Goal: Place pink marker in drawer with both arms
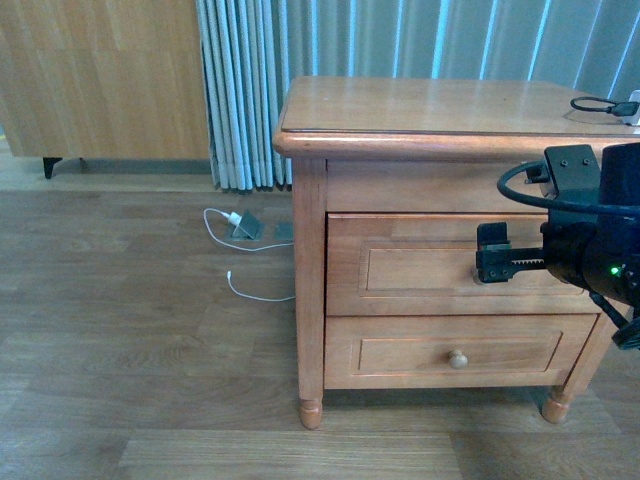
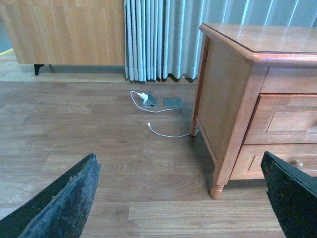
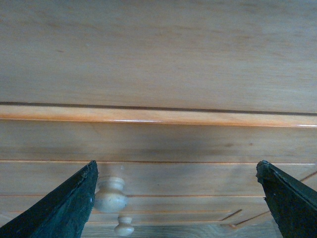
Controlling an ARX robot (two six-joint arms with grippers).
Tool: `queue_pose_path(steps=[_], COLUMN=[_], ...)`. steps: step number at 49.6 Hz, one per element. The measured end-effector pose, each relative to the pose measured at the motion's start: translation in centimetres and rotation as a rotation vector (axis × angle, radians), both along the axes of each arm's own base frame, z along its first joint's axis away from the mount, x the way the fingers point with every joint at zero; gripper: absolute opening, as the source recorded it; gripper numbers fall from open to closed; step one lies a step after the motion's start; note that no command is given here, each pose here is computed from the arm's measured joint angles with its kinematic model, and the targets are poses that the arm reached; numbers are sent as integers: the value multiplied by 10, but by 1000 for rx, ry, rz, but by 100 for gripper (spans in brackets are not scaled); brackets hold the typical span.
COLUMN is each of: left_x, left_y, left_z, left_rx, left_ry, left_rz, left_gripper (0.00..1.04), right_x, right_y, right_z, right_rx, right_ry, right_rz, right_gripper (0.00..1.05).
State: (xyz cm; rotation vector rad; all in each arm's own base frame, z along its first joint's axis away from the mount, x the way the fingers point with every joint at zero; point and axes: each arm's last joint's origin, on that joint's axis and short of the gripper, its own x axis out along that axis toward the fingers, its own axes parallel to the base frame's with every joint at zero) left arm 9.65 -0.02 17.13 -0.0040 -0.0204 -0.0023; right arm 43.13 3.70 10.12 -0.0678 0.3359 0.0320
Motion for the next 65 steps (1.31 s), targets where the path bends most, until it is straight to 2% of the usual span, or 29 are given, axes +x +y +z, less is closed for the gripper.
queue_pose_path(steps=[12, 22, 37, 44, 53, 54, 58, 65], left_x=[0, 0, 0, 0, 0, 0, 0, 0], left_y=[0, 0, 0, 0, 0, 0, 0, 0], left_z=[0, 0, 0, 0, 0, 0, 0, 0], left_rx=[0, 0, 0, 0, 0, 0, 0, 0], left_ry=[0, 0, 0, 0, 0, 0, 0, 0], left_rz=[0, 0, 0, 0, 0, 0, 0, 0], left_gripper=[99, 99, 99, 99, 99, 99, 99, 99], right_x=[-57, -131, -223, -266, -276, -276, -282, -293], right_y=[-14, -36, -57, -70, -72, -72, -67, -56], right_z=[42, 71, 99, 110, 115, 113, 105, 93], right_rx=[111, 177, 253, 264, 254, 240, 115, 80], right_ry=[-27, -34, -68, -145, -186, -197, -318, -331], right_rz=[22, 43, 100, 73, 49, 33, -52, -42], right_gripper=[96, 96, 96, 96, 96, 94, 75, 41])
